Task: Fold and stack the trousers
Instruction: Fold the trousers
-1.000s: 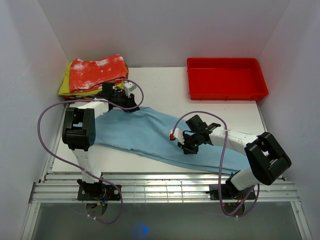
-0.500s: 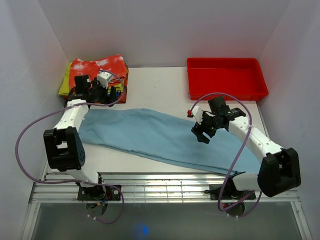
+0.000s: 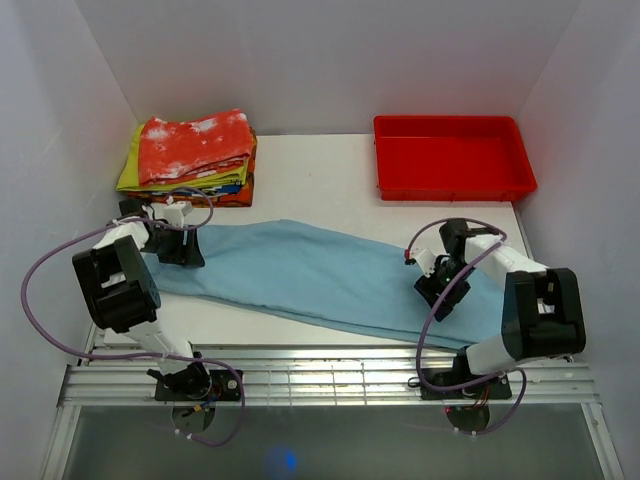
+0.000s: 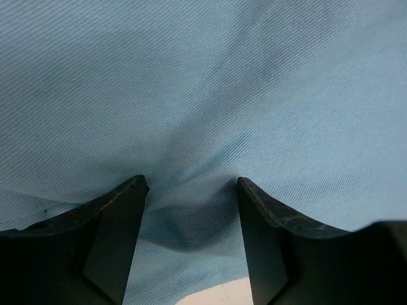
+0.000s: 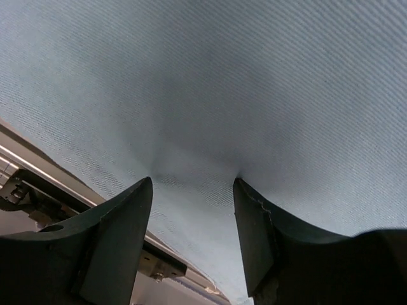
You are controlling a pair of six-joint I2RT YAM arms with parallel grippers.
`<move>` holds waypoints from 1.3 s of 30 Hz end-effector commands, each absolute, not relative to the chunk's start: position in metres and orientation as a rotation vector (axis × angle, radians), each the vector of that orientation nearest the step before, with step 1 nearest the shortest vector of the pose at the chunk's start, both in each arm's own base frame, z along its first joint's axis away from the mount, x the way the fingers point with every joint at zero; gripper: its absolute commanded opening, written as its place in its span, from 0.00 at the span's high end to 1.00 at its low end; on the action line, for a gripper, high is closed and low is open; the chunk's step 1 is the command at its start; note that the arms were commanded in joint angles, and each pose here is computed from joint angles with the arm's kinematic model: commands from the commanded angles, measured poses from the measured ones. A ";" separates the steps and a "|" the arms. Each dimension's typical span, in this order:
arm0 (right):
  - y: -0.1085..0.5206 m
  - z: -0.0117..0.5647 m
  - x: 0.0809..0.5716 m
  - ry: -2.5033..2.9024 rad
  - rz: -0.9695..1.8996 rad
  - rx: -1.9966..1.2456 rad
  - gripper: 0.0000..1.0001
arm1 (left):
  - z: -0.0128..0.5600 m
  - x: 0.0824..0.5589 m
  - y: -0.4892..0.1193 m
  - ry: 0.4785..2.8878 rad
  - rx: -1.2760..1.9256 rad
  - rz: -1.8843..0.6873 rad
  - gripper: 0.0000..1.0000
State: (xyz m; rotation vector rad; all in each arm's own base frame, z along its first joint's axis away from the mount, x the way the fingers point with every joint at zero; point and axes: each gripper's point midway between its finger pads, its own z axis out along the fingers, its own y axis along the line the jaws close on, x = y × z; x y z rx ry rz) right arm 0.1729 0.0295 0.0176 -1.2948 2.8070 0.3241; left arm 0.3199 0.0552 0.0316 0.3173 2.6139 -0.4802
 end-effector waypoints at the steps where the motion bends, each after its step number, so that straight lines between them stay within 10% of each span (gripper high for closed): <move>1: 0.007 -0.005 0.208 2.817 0.120 -1.361 0.39 | 0.019 0.291 0.074 2.750 0.273 -0.426 0.31; 10: 0.038 0.012 0.323 2.735 0.177 -1.265 0.39 | 0.020 0.258 0.107 2.766 0.119 -0.411 0.35; 23: -0.049 0.110 0.269 2.642 0.242 -0.593 0.24 | 0.125 0.289 0.075 2.388 0.309 -0.471 0.20; 39: -0.150 0.023 0.267 2.741 0.254 0.034 0.31 | 0.146 0.294 0.065 2.304 0.298 -0.479 0.17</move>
